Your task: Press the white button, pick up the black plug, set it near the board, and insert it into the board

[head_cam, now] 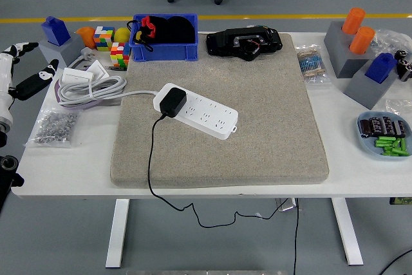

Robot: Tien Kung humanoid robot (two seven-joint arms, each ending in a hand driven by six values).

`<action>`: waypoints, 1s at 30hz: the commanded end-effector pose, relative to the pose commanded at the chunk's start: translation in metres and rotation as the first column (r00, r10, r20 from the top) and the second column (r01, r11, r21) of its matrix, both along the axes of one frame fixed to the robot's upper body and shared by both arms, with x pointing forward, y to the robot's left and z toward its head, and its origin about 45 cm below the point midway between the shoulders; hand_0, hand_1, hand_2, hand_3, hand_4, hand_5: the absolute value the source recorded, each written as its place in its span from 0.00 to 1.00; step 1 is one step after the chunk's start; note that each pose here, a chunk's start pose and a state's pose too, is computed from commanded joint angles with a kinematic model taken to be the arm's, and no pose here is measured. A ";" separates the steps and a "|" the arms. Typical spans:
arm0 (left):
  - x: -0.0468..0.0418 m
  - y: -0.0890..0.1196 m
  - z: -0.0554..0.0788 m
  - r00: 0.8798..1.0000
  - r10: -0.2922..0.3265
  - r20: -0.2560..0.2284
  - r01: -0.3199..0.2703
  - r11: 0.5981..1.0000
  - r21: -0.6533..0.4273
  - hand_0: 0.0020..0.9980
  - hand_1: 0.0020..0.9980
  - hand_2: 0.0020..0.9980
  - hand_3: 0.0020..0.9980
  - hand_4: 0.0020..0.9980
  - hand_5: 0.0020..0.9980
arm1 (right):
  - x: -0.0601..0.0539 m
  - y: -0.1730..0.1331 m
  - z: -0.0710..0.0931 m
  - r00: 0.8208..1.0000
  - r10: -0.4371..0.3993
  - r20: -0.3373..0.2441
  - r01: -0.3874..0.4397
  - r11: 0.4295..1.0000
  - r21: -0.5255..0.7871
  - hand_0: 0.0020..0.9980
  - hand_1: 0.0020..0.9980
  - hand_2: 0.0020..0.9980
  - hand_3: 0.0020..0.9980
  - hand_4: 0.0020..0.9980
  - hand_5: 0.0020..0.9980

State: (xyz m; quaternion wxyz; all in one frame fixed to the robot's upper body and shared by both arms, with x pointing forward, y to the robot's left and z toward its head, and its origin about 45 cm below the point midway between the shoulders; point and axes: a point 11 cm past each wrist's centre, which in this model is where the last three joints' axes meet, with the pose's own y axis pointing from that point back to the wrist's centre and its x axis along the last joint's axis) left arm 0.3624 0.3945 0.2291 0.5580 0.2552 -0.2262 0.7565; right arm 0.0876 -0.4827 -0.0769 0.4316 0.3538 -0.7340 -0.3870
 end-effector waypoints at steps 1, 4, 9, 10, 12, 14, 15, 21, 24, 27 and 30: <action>0.0001 0.000 0.000 1.000 0.000 0.001 0.000 1.000 -0.001 0.86 0.88 0.82 0.76 0.77 0.43 | 0.000 0.000 0.000 1.000 0.000 -0.001 0.000 1.000 0.000 0.62 0.56 0.60 0.54 0.65 0.32; 0.0000 0.000 0.001 1.000 0.000 0.002 0.000 1.000 0.000 0.86 0.88 0.82 0.76 0.76 0.43 | -0.003 0.001 -0.001 1.000 0.000 -0.009 0.000 1.000 0.002 0.62 0.56 0.60 0.54 0.65 0.33; -0.0004 0.001 0.001 1.000 0.000 0.000 0.000 1.000 0.002 0.86 0.88 0.82 0.76 0.76 0.43 | -0.003 -0.001 0.000 1.000 0.002 -0.009 -0.002 1.000 -0.001 0.62 0.56 0.60 0.54 0.65 0.33; -0.0001 0.001 0.001 1.000 0.000 -0.001 0.000 1.000 0.002 0.86 0.88 0.82 0.76 0.76 0.43 | -0.002 -0.001 0.000 1.000 0.004 -0.008 -0.004 1.000 -0.003 0.62 0.56 0.60 0.54 0.65 0.32; 0.0009 0.000 0.001 1.000 -0.003 -0.006 0.003 1.000 0.004 0.86 0.88 0.82 0.76 0.76 0.43 | 0.000 -0.002 0.001 1.000 0.006 -0.003 -0.006 1.000 -0.004 0.62 0.56 0.60 0.54 0.65 0.32; 0.0016 -0.001 0.001 1.000 -0.008 -0.008 0.008 1.000 0.006 0.86 0.88 0.82 0.76 0.76 0.43 | 0.002 -0.002 0.001 1.000 0.007 0.000 -0.007 1.000 -0.005 0.62 0.56 0.60 0.54 0.65 0.32; 0.0019 -0.001 0.001 1.000 -0.010 -0.009 0.010 1.000 0.006 0.86 0.88 0.82 0.76 0.76 0.43 | 0.003 -0.002 0.001 1.000 0.008 0.001 -0.008 1.000 -0.005 0.62 0.56 0.60 0.54 0.65 0.32; 0.0021 -0.002 0.001 1.000 -0.014 -0.009 0.014 1.000 0.005 0.86 0.88 0.82 0.76 0.76 0.43 | 0.002 -0.002 0.001 1.000 0.008 -0.001 -0.008 1.000 -0.006 0.62 0.56 0.60 0.54 0.65 0.32; 0.0019 -0.003 0.001 1.000 -0.016 -0.009 0.016 1.000 0.005 0.86 0.88 0.82 0.76 0.76 0.43 | 0.000 -0.002 0.001 1.000 0.007 -0.006 -0.007 1.000 -0.005 0.62 0.56 0.60 0.54 0.65 0.33; 0.0018 -0.003 0.001 1.000 -0.017 -0.010 0.017 1.000 0.005 0.86 0.88 0.82 0.76 0.76 0.43 | -0.002 -0.002 0.001 1.000 0.007 -0.010 -0.008 1.000 -0.005 0.62 0.56 0.60 0.54 0.65 0.33; 0.0017 -0.004 0.001 1.000 -0.019 -0.010 0.019 1.000 0.004 0.86 0.88 0.82 0.76 0.76 0.43 | -0.002 -0.003 0.001 1.000 0.008 -0.010 -0.008 1.000 -0.006 0.62 0.56 0.60 0.54 0.65 0.33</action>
